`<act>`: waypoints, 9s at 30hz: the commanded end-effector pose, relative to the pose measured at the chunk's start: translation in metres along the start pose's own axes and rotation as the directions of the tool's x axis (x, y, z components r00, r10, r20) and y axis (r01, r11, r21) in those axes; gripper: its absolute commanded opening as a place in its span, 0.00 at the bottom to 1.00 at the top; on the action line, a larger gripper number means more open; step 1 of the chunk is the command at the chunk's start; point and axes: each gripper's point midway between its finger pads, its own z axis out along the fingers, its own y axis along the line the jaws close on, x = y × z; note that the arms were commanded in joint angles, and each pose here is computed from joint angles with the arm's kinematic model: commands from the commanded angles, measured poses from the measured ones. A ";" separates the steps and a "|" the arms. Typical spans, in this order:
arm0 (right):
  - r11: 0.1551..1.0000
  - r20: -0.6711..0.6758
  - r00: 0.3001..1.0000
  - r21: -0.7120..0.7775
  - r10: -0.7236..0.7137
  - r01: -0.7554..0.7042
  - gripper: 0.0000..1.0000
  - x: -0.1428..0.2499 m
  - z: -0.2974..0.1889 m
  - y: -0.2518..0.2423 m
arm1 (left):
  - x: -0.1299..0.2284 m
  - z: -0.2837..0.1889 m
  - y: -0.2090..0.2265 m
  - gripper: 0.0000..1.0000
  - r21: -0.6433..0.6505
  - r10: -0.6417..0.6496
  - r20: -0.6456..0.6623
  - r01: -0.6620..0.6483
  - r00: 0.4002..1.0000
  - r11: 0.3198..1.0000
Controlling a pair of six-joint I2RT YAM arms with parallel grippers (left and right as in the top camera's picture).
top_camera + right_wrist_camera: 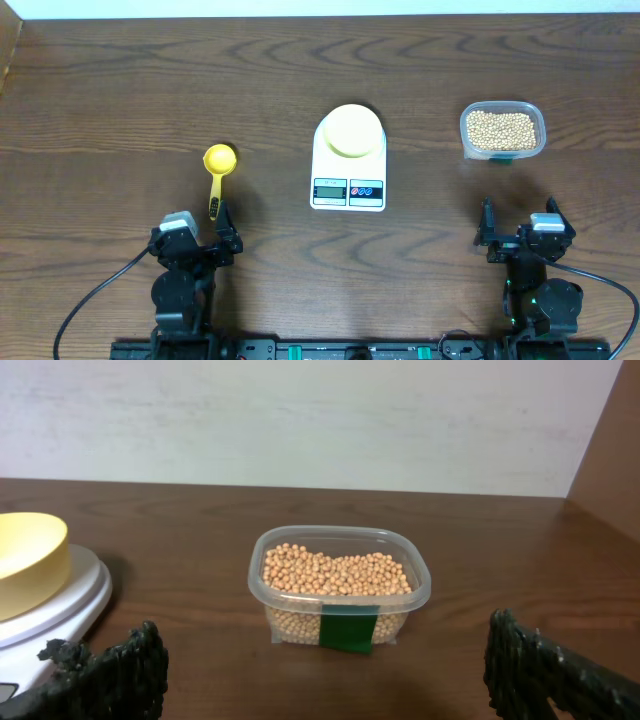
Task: Scoop item into bowl and weigh 50g on scale
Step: 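Move the left gripper over the yellow scoop's handle, then lower the left gripper and close it on the yellow scoop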
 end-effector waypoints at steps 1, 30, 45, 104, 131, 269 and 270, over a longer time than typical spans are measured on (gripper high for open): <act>1.000 0.003 1.000 0.001 -0.013 0.013 0.99 0.000 0.000 0.001 | -0.028 -0.007 -0.004 0.91 -0.004 0.018 0.024 -0.018 1.000 1.000; 1.000 0.003 1.000 0.001 -0.013 0.013 0.99 0.000 0.000 0.001 | -0.107 0.017 -0.022 0.91 -0.056 0.104 -0.349 -0.131 0.931 0.990; 1.000 0.003 1.000 0.001 -0.013 0.013 0.99 0.000 0.000 0.001 | -0.126 0.036 -0.015 0.91 -0.100 0.091 -0.547 -0.173 0.832 0.980; 1.000 0.003 1.000 0.002 -0.013 0.013 0.99 0.000 0.000 0.000 | -0.083 0.108 0.020 0.91 -0.059 0.067 -0.778 -0.178 0.625 0.982; 1.000 0.003 1.000 0.001 -0.013 0.013 0.99 0.000 0.000 0.001 | -0.055 0.128 0.043 0.91 -0.062 0.059 -0.825 -0.193 0.562 0.979; 1.000 0.001 1.000 0.001 -0.013 0.013 0.99 0.000 0.000 0.001 | 0.086 0.178 0.054 0.53 0.035 0.083 -0.947 -0.155 0.310 0.987; 1.000 0.001 1.000 0.002 -0.013 0.013 0.99 0.000 0.000 0.000 | 0.086 0.178 0.054 0.50 0.035 0.082 -0.947 -0.155 0.311 0.987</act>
